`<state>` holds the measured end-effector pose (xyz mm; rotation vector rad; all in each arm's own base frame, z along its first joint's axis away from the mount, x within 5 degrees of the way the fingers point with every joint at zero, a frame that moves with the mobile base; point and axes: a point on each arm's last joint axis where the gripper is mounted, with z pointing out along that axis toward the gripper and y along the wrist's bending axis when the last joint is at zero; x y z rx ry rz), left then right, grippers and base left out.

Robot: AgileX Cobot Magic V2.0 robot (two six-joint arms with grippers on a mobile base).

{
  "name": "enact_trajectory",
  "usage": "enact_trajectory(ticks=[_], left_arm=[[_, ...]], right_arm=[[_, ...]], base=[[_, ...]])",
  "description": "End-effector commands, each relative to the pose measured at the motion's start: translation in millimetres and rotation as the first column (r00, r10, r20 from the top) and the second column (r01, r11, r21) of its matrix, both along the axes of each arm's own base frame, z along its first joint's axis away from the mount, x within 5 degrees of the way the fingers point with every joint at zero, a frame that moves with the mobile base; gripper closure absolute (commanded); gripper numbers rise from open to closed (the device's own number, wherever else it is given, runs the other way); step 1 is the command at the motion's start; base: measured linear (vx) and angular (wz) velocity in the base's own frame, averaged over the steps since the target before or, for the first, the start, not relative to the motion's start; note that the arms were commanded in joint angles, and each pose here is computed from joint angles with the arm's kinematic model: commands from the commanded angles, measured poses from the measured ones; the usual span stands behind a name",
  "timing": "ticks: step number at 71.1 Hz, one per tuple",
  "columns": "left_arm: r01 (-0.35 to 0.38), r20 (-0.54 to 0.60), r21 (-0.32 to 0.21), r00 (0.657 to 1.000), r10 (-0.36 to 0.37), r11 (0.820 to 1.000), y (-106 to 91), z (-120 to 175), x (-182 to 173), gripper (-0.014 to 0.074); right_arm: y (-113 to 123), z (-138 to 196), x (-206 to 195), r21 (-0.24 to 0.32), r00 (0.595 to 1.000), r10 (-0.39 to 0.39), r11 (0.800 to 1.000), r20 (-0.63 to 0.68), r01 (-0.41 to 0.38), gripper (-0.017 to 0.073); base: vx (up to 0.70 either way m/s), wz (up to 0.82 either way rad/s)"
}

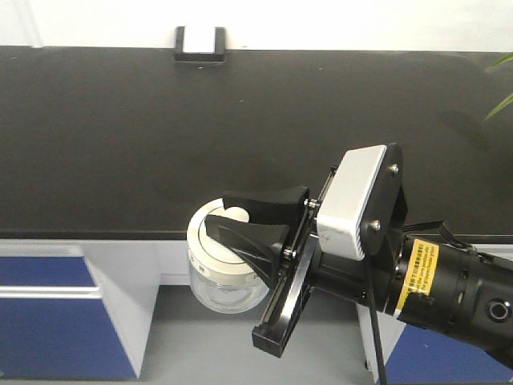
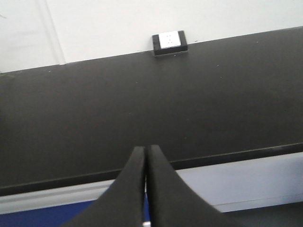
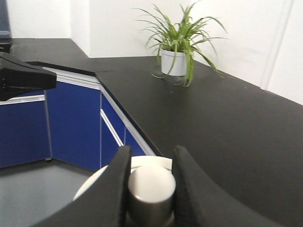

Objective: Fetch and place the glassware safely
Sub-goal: 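Hold the jar above the black benchtop as the base settles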

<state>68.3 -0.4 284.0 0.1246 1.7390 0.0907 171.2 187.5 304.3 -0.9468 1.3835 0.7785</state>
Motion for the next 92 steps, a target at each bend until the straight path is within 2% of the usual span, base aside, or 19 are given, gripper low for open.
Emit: enact_trajectory(ticks=[1,40,92], left_arm=[[0.009,0.085,-0.007,0.996,-0.008,1.000,-0.7,14.0,1.0,0.0601],[0.009,0.085,-0.007,0.996,-0.008,1.000,-0.7,14.0,1.0,0.0601],[0.009,0.085,-0.007,0.996,-0.008,1.000,-0.7,14.0,1.0,0.0601]], right_arm=[[0.2,22.8,-5.0,0.111,0.998,0.038,0.993,0.056,-0.044,0.0563],[0.2,22.8,-5.0,0.111,0.998,0.038,0.993,0.056,-0.044,0.0563],[0.2,22.8,-5.0,0.111,0.998,0.038,0.993,0.056,-0.044,0.0563]], base=[[0.12,-0.25],[0.12,-0.06],[0.13,0.09]])
